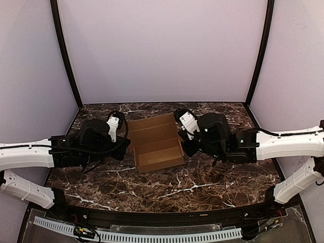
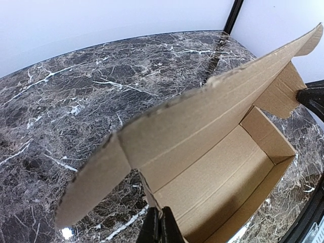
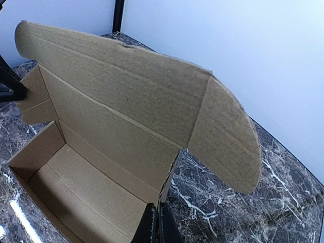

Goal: Fold the paper box

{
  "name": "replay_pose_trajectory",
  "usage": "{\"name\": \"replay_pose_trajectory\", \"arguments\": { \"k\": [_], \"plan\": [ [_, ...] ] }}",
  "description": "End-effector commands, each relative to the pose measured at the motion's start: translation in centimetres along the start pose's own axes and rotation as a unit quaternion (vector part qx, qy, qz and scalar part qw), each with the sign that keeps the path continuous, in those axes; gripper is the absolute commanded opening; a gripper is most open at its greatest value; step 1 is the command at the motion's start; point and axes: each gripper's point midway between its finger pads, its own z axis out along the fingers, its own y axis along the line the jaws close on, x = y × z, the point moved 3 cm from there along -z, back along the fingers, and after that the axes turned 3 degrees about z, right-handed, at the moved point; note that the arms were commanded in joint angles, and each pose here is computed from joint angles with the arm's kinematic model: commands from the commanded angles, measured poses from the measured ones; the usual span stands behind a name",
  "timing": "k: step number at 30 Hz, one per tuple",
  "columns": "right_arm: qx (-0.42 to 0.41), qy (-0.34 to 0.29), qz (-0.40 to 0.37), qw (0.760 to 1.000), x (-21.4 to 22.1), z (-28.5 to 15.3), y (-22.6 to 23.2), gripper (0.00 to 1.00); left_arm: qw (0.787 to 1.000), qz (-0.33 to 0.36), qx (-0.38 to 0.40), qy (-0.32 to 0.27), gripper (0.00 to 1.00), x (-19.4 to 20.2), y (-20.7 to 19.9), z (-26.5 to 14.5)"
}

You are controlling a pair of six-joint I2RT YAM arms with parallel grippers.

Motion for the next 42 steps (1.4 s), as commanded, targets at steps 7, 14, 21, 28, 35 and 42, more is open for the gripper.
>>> {"name": "replay_pose_trajectory", "arguments": {
  "k": [7,14,21,28,35,42],
  "plan": [
    [0.123,-0.043,0.098,0.987,-1.8,0.7,0.2,0.00,0.996,-0.072,-0.043,-0.023,0.01,-1.2,0.7,0.4],
    [0.165,-0.048,0.118,0.978,-1.6,1.5,0.2,0.00,0.991,-0.104,-0.074,-0.029,0.01,-1.5,1.3,0.5],
    [0.207,-0.055,0.150,0.965,-1.3,2.2,-0.2,0.00,0.987,-0.129,-0.093,-0.026,0.01,-1.5,1.4,1.3],
    [0.230,-0.058,0.185,0.954,-0.6,3.0,-0.1,0.00,0.981,-0.147,-0.125,-0.035,0.01,-1.1,2.2,1.8],
    [0.235,-0.048,0.211,0.948,1.4,3.7,0.1,0.00,0.974,-0.170,-0.140,-0.047,0.01,-0.1,2.7,2.6],
    [0.254,-0.031,0.247,0.935,4.7,4.7,0.4,0.00,0.974,-0.167,-0.149,-0.033,0.01,3.1,3.0,4.3]
  ]
}}
